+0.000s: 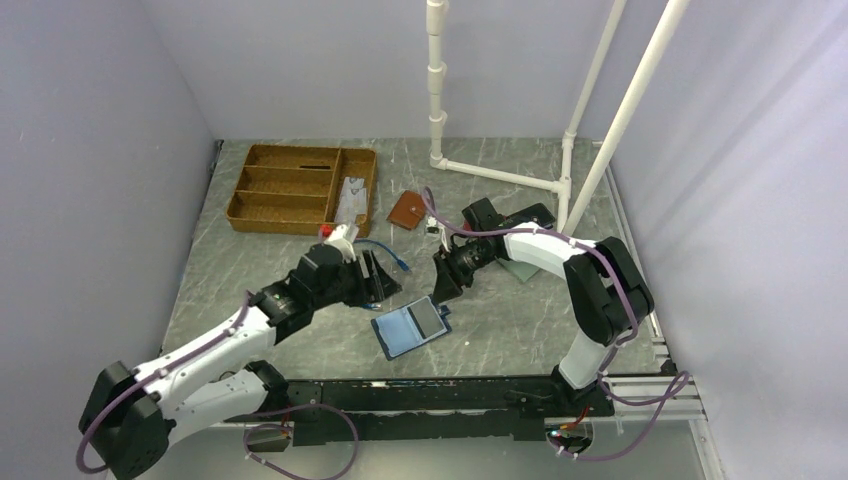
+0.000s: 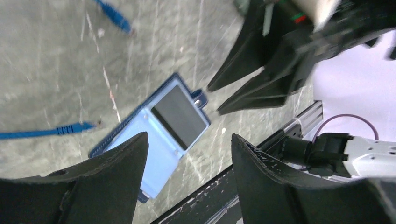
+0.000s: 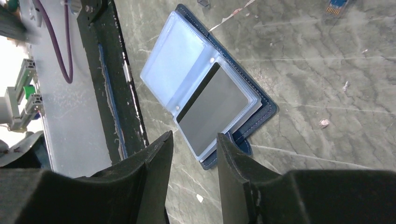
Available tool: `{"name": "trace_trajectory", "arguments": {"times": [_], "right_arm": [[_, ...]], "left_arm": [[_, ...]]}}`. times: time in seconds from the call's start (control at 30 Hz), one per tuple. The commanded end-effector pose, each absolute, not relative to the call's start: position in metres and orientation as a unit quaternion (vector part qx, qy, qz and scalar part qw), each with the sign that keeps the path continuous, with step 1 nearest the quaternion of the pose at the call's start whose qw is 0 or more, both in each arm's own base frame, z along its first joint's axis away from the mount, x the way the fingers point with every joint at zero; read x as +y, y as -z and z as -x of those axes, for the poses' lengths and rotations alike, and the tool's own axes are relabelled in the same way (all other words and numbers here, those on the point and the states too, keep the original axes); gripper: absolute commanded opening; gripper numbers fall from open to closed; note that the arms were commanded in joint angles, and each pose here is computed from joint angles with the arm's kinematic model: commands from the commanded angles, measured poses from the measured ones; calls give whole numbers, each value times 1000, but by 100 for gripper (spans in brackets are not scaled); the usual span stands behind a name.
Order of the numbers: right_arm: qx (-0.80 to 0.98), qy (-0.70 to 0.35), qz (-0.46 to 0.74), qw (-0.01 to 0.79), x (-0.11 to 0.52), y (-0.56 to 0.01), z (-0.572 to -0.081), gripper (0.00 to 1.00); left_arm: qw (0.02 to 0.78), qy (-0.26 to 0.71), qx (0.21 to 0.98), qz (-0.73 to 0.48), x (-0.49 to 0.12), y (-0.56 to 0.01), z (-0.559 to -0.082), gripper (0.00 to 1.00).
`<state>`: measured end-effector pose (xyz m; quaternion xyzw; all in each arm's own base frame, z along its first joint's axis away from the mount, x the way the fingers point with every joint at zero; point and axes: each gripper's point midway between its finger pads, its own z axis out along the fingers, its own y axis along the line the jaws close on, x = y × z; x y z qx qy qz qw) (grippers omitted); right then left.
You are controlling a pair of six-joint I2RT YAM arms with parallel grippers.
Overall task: Take the credit cards out of the card holder
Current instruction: Remove the credit card from the card holder.
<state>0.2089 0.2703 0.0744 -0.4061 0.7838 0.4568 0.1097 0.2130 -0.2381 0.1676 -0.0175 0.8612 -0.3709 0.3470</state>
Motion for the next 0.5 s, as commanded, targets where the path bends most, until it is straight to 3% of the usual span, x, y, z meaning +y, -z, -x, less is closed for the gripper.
{"name": "trace_trajectory", "arguments": {"times": [0.0, 0.13, 0.2, 0.47], "right_arm": [[791, -466, 381, 111, 278, -76, -214, 42], [804, -459, 363, 104, 278, -72, -216, 42], [812, -454, 354, 101, 278, -70, -218, 42], [826, -441, 341, 80, 280, -60, -215, 41]], "left_arm": [[300, 455, 837, 58, -265, -148, -207, 67], [265, 452, 848, 79, -274, -123, -210, 62], [250, 447, 854, 88, -279, -112, -213, 54], [231, 443, 860, 99, -288, -97, -213, 46]]}}
